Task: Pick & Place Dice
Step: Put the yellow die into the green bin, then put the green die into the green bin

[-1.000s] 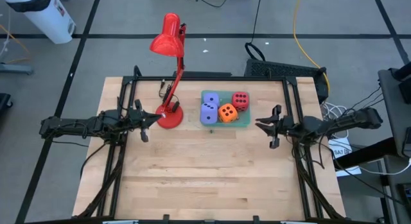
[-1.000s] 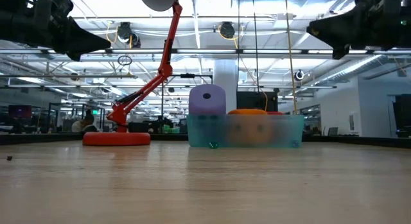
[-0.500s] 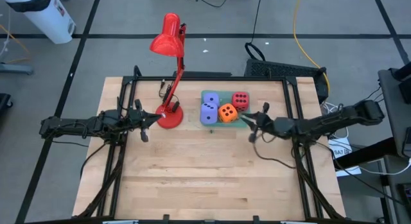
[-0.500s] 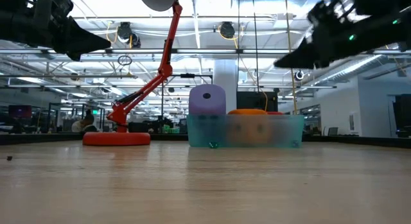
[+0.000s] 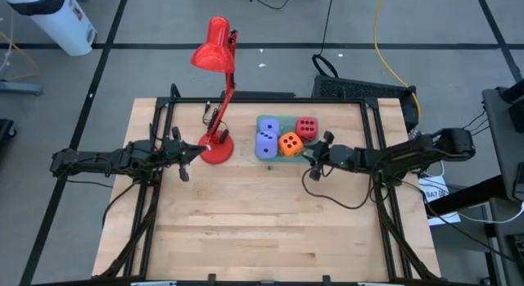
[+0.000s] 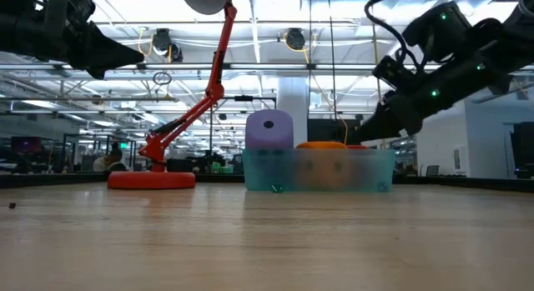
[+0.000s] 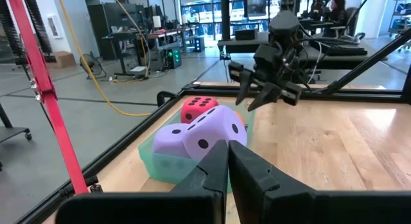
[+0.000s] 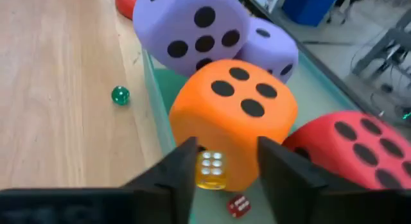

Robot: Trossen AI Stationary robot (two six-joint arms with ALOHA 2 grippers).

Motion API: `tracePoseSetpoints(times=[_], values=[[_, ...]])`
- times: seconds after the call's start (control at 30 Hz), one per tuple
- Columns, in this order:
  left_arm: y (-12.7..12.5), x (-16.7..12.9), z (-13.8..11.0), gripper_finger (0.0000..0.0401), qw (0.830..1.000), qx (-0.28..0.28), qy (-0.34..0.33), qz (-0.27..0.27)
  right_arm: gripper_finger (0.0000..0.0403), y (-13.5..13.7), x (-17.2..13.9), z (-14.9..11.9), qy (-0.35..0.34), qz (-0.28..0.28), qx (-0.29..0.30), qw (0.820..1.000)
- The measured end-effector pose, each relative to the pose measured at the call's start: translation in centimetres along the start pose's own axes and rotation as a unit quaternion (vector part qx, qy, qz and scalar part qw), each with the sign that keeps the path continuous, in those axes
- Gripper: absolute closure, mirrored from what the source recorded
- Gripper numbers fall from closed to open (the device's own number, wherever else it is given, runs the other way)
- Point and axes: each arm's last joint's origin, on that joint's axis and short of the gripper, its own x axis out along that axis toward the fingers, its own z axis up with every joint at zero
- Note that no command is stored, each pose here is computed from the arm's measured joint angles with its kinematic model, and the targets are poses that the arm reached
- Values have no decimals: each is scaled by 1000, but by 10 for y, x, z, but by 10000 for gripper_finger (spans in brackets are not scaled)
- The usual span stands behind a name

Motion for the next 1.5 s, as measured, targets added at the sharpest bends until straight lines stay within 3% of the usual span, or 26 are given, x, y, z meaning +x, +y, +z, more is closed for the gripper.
tracePoseSetpoints(times=[0.27, 0.47, 0.63, 0.73, 0.9, 1.07, 1.27, 1.5], values=[[0, 0, 0, 375, 1000, 3, 0, 0, 108, -2, -2, 5, -19, -22, -14, 999], [0, 0, 0, 375, 1000, 2, 0, 0, 84, 5, -5, 5, -18, -10, -90, 996], [0, 0, 0, 375, 1000, 2, 0, 0, 111, 18, -10, 6, -34, 11, -179, 983], [0, 0, 0, 375, 1000, 3, 0, 0, 131, 22, -13, 7, -34, -14, -205, 978], [0, 0, 0, 375, 1000, 2, 0, 0, 170, 20, -14, 7, -24, -80, -162, 983], [0, 0, 0, 375, 1000, 1, 0, 0, 242, 20, -13, 7, -29, -49, -152, 987], [0, 0, 0, 375, 1000, 0, 0, 0, 337, 20, -13, 9, -36, -49, -145, 988], [0, 0, 0, 375, 1000, 0, 0, 0, 377, 25, -17, 20, -97, -32, -124, 987]])
